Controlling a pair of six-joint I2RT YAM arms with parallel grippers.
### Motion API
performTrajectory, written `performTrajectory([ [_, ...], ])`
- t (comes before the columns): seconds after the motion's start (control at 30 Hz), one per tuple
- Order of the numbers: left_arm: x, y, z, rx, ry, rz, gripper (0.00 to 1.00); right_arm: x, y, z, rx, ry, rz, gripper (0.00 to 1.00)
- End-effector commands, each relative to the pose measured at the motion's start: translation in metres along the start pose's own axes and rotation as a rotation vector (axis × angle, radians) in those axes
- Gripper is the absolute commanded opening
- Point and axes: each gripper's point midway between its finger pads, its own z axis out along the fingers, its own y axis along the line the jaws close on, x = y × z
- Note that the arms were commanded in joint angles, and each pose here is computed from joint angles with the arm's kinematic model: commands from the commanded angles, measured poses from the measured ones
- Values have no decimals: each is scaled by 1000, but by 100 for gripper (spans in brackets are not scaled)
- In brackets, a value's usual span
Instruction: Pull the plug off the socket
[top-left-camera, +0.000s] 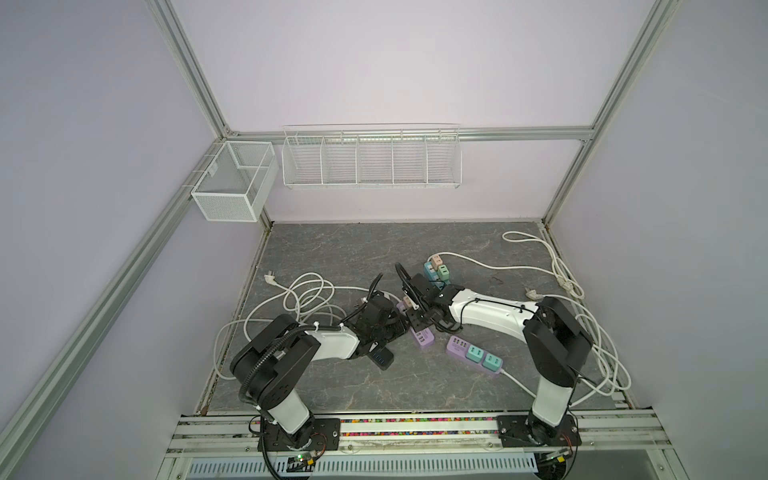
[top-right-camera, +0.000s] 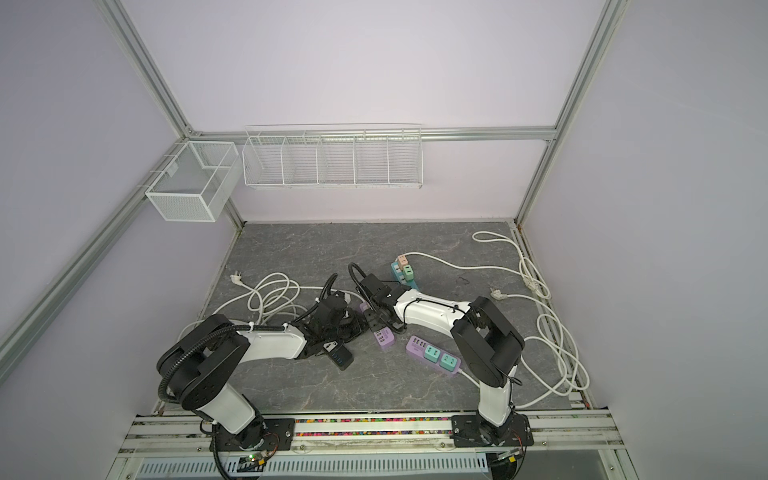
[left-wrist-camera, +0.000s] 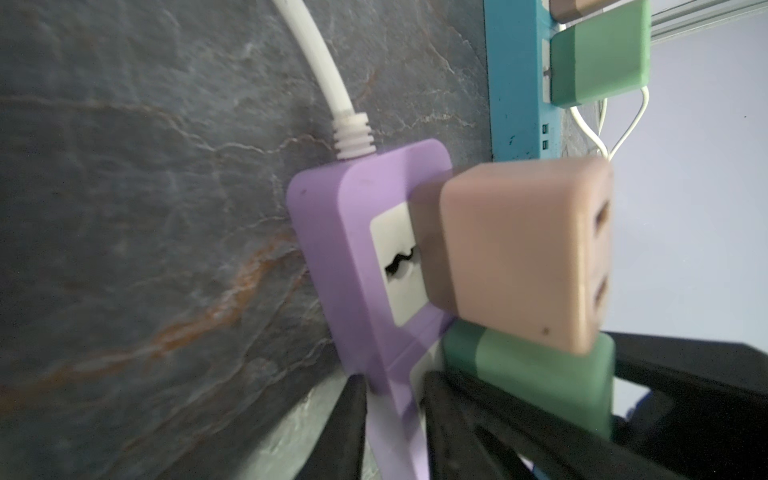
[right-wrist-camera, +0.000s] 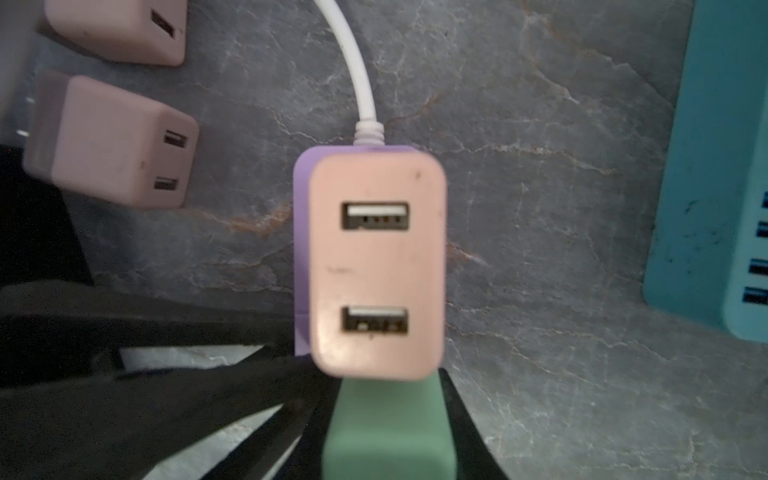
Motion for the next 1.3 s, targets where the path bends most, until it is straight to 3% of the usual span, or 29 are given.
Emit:
performTrajectory([
  [0.0, 30, 66, -3, -241, 87, -43, 26, -43, 6, -46, -79, -182, 62, 19],
  [0.33, 31, 66, 0, -257, 98, -45, 27, -36, 39, -36, -137, -178, 40, 17],
  [0.57, 36, 70, 0, -275, 121, -36, 27, -41, 7, -39, -63, -216, 86, 13],
  [0.7, 41, 82, -2, -305, 122, -49, 27, -45, 27, -41, -154, -261, 77, 12],
  [0.83, 43, 87, -1, -321, 128, -60, 26, -42, 46, -35, -140, -241, 22, 11],
  [0.97, 45, 90, -1, -324, 131, -58, 25, -45, 22, -39, -47, -254, 31, 10],
  [1.13, 45, 96, -3, -354, 128, -53, 24, -50, 3, -46, -86, -256, 92, 9],
  [1.27, 44, 96, -3, -359, 129, -52, 23, -47, 20, -41, -129, -240, 62, 9],
])
